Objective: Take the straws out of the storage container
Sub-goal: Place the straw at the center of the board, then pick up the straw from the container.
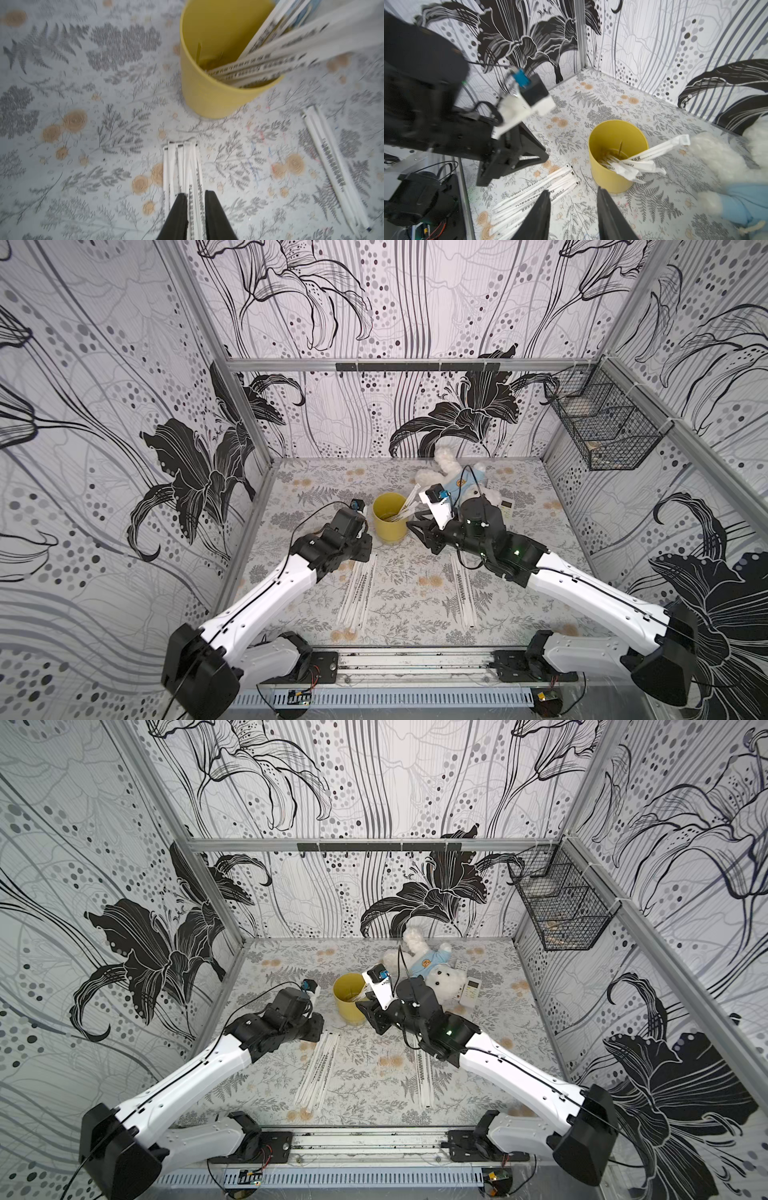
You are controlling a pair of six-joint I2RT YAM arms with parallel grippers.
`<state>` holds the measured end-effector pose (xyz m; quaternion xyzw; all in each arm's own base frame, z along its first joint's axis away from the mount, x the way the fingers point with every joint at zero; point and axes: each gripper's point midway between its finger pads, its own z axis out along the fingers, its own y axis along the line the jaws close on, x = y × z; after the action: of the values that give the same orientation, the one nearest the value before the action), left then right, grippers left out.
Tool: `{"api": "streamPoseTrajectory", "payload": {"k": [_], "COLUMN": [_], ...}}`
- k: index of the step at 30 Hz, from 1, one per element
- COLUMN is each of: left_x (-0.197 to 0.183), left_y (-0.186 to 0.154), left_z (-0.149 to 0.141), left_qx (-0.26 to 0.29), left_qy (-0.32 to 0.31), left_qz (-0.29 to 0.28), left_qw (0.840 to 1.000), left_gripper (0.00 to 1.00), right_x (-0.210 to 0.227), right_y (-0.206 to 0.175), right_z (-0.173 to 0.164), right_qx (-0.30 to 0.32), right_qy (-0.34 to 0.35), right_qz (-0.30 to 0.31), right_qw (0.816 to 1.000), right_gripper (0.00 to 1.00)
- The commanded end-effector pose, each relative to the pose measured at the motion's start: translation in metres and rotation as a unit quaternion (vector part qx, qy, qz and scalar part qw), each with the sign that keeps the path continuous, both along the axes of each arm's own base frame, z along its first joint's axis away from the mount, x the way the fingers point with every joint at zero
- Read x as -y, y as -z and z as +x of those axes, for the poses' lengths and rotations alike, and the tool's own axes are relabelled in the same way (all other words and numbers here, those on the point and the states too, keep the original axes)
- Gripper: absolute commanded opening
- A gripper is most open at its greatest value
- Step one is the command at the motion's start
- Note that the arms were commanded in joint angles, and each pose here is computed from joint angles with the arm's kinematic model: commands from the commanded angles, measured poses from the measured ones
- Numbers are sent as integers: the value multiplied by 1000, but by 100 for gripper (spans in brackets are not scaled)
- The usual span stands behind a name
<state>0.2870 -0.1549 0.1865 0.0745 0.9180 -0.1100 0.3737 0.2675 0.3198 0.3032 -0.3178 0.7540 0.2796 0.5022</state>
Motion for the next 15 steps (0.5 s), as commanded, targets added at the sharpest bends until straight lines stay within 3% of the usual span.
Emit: {"api": "streamPoseTrajectory", "payload": {"k": [1,5,7,10,15], "left_x": [19,44,57,72,80], "left_y": [-48,-72,-74,-69,-69], "left_z": [18,8,3,10,20], "left_qx": [147,272,320,350,403], "left_qy": [13,79,118,157,180], "left_qz": [-91,-141,-128,-85,-29], "left_qw": [985,948,931,919,897], "left_gripper": [23,27,30,33,33], "right_x": [5,7,7,7,10], "right_y": [0,10,11,8,3], "right_z": [16,24,27,30,30], "right_qx": [13,17,17,22,31], "right_qy": [37,59,67,75,79], "right_qz": [-34,-27,-22,-17,-19], "right_qw": [999,998,997,997,996], "right_gripper": [38,36,35,35,35]}}
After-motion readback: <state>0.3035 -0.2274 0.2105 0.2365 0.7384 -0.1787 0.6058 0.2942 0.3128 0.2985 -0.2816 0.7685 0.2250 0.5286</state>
